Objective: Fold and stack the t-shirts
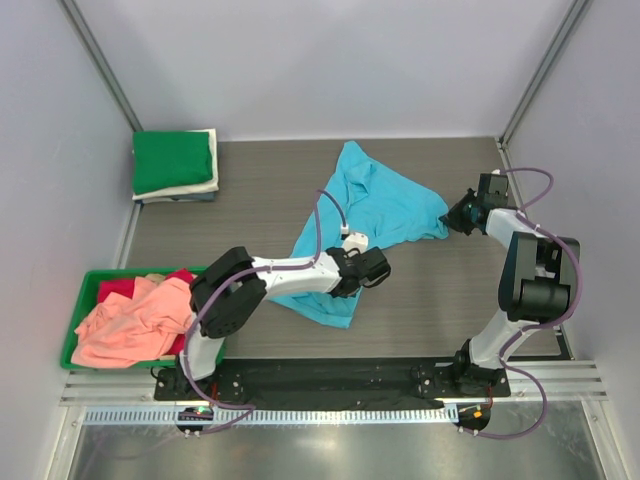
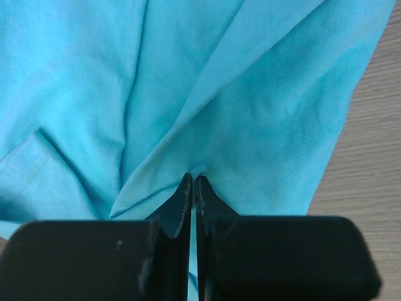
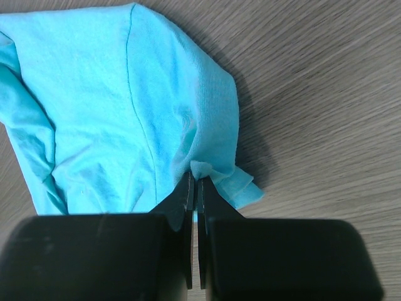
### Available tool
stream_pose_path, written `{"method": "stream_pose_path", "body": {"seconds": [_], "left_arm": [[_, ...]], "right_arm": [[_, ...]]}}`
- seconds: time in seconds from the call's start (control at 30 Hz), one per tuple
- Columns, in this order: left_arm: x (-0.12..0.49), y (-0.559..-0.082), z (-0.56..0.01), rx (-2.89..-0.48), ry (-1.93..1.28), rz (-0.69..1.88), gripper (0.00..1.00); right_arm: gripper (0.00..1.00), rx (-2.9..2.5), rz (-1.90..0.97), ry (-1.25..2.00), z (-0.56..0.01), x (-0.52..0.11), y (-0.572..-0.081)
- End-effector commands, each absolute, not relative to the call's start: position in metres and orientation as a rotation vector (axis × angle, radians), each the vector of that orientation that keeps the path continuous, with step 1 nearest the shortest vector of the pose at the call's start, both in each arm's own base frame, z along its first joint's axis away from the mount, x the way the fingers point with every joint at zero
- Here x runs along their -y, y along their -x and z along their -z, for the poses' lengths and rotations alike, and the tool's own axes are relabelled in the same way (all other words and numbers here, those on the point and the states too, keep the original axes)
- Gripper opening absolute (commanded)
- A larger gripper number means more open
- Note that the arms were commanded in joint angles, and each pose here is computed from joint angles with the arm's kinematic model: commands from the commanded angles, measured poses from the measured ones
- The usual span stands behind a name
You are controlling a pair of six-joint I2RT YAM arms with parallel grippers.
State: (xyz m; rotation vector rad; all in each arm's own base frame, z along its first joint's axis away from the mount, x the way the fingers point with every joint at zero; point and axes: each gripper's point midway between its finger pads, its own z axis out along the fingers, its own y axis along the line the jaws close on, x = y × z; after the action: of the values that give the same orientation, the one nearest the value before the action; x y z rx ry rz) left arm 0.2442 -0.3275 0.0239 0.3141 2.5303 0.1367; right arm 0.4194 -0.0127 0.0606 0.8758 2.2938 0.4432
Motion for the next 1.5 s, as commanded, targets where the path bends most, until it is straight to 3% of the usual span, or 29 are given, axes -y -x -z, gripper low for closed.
{"method": "stream_pose_path", "body": {"seconds": [0.0, 0.17, 0.3, 0.53, 0.8, 0.97, 1.1, 1.2, 1.23, 1.33, 1.37, 1.43, 1.47], "left_arm": [[0.325, -0.247, -0.061, -2.489, -0.265, -0.061, 0.0], [0.312, -0.244, -0.181, -2.304, -0.277, 0.101, 0.0], [0.284, -0.236, -0.272, -2.177, -0.263, 0.213, 0.0], [0.243, -0.201, -0.412, -1.871, -0.391, 0.517, 0.0], [0.185, -0.162, -0.52, -1.57, -0.479, 0.643, 0.0], [0.157, -0.151, -0.543, -1.459, -0.487, 0.63, 0.0], [0.158, -0.173, -0.541, -1.442, -0.457, 0.497, 0.0], [0.177, -0.202, -0.532, -1.459, -0.48, 0.329, 0.0], [0.18, -0.212, -0.529, -1.467, -0.482, 0.283, 0.0], [0.192, -0.272, -0.498, -1.576, -0.461, 0.213, 0.0], [0.195, -0.291, -0.484, -1.624, -0.435, 0.267, 0.0], [0.178, -0.361, -0.43, -1.778, -0.36, 0.252, 0.0], [0.169, -0.384, -0.406, -1.852, -0.33, 0.239, 0.0]], "right_arm": [[0.01, -2.227, -0.465, -0.847, -0.084, 0.011, -0.43], [0.01, -2.112, -0.548, -0.817, -0.155, 0.006, -0.429], [0.01, -1.958, -0.586, -0.746, -0.25, 0.004, -0.417], [0.01, -1.71, -0.592, -0.607, -0.411, -0.005, -0.34], [0.01, -1.357, -0.479, -0.487, -0.577, -0.008, -0.213], [0.01, -1.247, -0.367, -0.515, -0.608, 0.004, -0.165], [0.01, -1.265, -0.331, -0.525, -0.611, 0.014, -0.189], [0.01, -1.33, -0.332, -0.522, -0.604, 0.022, -0.246], [0.01, -1.4, -0.335, -0.541, -0.588, 0.028, -0.288], [0.01, -1.485, -0.343, -0.568, -0.562, 0.037, -0.349], [0.01, -1.571, -0.32, -0.624, -0.526, 0.049, -0.396], [0.01, -1.651, -0.256, -0.692, -0.483, 0.059, -0.442], [0.01, -1.764, -0.231, -0.706, -0.43, 0.055, -0.494]]}}
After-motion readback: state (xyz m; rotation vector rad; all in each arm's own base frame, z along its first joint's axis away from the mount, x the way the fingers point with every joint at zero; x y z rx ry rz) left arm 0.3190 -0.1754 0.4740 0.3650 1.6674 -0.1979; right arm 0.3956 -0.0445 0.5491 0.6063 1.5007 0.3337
